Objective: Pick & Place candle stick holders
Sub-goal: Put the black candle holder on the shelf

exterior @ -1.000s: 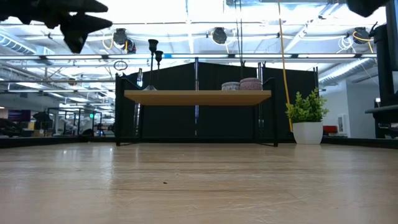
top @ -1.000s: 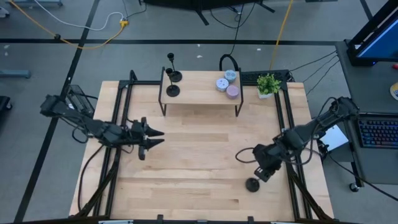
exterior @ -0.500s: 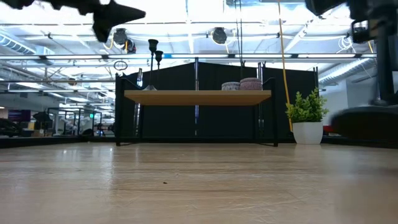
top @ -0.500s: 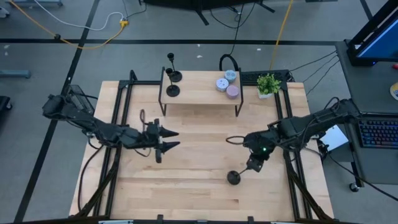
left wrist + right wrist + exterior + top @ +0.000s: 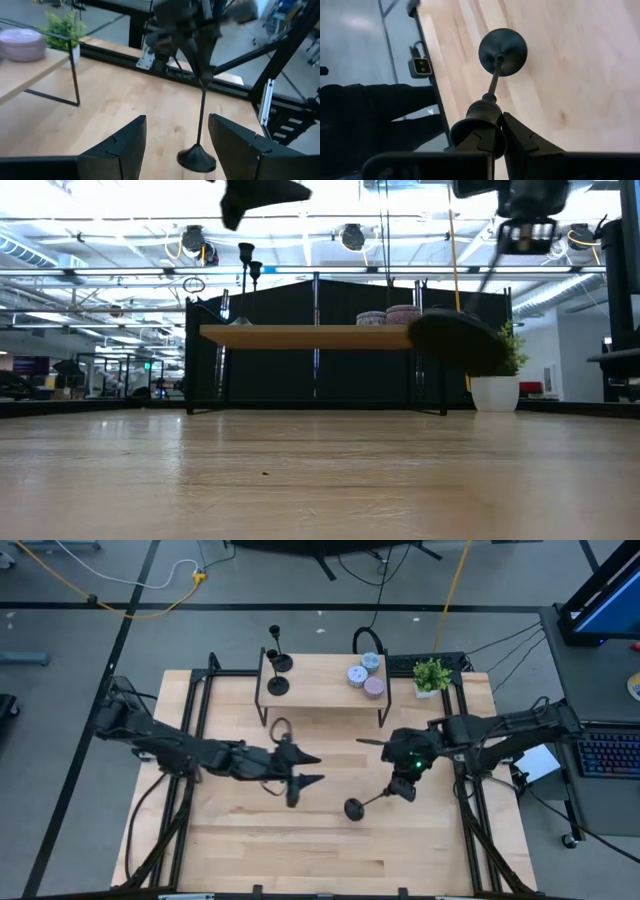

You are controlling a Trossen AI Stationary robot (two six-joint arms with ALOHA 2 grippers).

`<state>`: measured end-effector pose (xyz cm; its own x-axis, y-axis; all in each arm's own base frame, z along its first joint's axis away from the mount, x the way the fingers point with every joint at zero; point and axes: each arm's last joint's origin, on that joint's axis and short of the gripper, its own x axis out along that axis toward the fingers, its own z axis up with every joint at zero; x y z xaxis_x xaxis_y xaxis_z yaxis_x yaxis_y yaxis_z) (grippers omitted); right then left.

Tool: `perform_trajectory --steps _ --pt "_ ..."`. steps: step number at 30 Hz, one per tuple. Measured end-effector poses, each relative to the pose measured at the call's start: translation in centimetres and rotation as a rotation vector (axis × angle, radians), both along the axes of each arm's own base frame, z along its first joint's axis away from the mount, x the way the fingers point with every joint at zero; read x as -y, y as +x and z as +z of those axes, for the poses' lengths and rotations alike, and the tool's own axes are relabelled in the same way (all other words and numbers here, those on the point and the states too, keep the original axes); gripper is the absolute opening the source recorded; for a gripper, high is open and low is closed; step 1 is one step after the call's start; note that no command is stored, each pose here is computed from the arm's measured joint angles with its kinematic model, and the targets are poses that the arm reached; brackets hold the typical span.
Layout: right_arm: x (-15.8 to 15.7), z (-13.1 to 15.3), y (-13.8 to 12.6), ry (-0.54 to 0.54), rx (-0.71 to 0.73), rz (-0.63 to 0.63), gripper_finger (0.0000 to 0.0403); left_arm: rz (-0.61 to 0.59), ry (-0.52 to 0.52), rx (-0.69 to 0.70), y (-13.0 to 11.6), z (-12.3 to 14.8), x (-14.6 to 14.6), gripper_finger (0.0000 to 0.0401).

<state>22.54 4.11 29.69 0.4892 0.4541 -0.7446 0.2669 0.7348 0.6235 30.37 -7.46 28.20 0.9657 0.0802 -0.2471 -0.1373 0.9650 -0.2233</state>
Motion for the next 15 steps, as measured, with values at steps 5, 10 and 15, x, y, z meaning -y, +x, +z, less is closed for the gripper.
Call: perform_trajectory --steps 5,10,15 --pt "1.0 1.9 0.9 -0.07 0.102 0.05 0.0006 -0.007 -0.016 -0.049 3.0 0.3 0.3 0.0221" --pt "1.6 3.0 2.4 -0.145 0.123 0.127 0.0006 0.008 -0.013 -0.08 5.7 1.1 0.4 0.0221" --pt "2.0 2.5 4.3 -0.203 0.052 0.216 0.0006 -0.004 -0.002 -0.107 7.6 2.2 0.4 0.0221"
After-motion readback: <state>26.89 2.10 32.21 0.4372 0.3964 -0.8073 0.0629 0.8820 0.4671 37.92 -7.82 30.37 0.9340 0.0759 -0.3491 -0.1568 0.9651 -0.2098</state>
